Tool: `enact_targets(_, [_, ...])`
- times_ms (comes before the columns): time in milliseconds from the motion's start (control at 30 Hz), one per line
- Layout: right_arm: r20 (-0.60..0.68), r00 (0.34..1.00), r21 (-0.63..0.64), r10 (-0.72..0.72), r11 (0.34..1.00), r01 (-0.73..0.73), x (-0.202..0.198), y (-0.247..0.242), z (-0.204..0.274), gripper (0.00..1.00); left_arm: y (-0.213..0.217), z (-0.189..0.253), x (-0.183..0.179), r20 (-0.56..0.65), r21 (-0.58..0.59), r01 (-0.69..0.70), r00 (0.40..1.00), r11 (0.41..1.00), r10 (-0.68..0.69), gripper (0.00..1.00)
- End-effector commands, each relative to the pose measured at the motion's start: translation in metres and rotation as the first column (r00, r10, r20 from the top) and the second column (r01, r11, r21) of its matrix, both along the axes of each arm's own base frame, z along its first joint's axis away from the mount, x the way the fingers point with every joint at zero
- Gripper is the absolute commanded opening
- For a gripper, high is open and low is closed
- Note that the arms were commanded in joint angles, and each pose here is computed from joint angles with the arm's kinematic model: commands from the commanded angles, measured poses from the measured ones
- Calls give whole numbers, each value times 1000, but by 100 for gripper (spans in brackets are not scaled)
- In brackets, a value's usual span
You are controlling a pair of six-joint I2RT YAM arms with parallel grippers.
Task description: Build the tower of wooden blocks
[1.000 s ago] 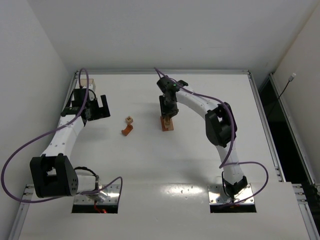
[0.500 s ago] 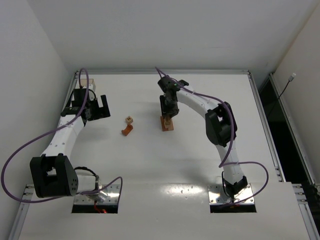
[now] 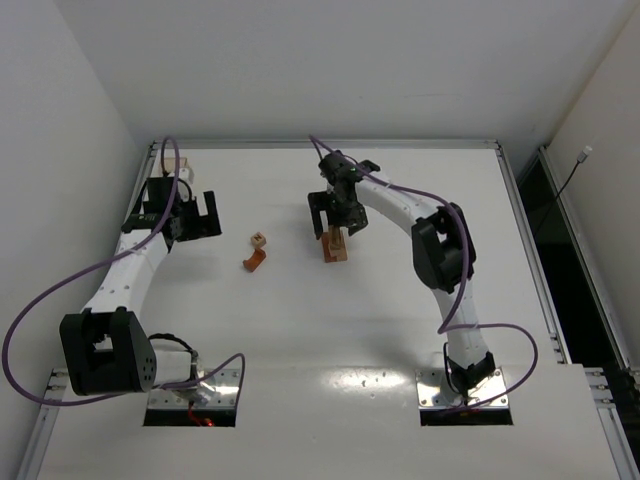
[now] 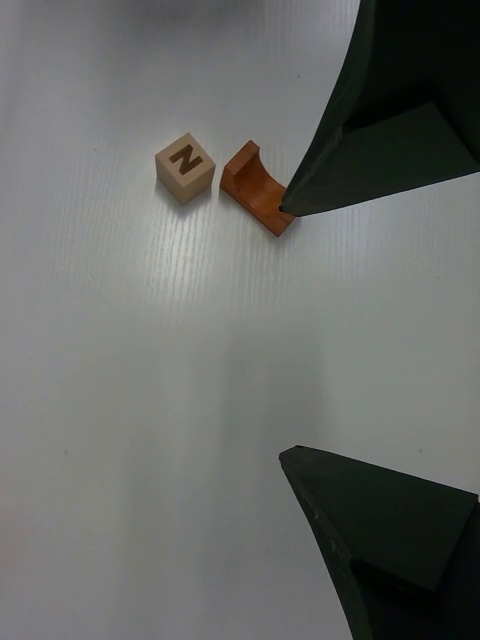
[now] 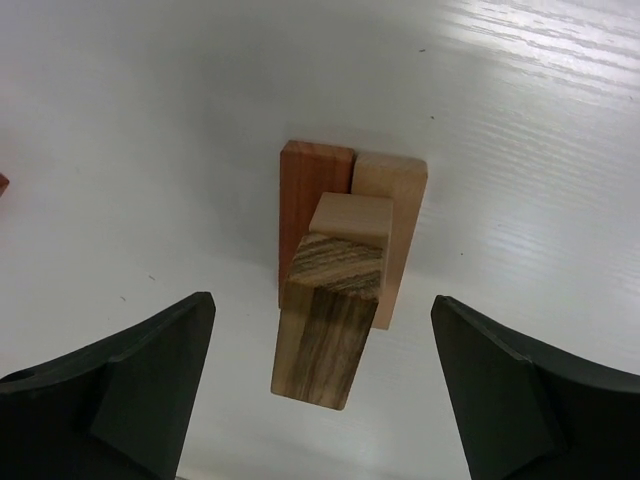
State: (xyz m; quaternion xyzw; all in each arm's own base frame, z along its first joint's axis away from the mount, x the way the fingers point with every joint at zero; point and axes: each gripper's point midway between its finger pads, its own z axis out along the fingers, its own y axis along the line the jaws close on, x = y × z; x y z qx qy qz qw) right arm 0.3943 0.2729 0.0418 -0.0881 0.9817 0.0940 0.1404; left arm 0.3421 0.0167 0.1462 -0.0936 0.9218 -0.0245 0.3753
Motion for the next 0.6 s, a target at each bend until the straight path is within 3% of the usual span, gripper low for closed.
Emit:
enact_targets(0, [111, 985, 64, 129, 989, -137, 5, 11, 42, 88, -6, 15, 5, 48, -8, 85, 995, 996, -84, 100])
enact_targets(100, [199, 949, 139, 244, 952, -274, -10, 23, 79, 91, -30, 16, -11, 77, -35, 222, 973, 974, -219, 100])
enact_targets(200, [363, 883, 154, 298, 915, -373, -14, 21, 126, 91, -76, 14, -33, 100, -3, 420, 903, 908, -417, 100])
enact_targets(333, [488, 807, 40, 334, 915, -403, -19, -5, 164, 91, -107, 15, -51, 80, 48, 565, 820, 824, -567, 100])
enact_targets(400, [575, 738, -17, 353, 907, -421, -19, -19, 191, 91, -117, 7, -56, 48, 48, 606, 793, 794, -608, 100])
enact_targets(567, [614, 713, -152, 338, 937, -313, -22, -63, 196, 91, -127, -8, -60, -13, 58, 640, 768, 766, -641, 100])
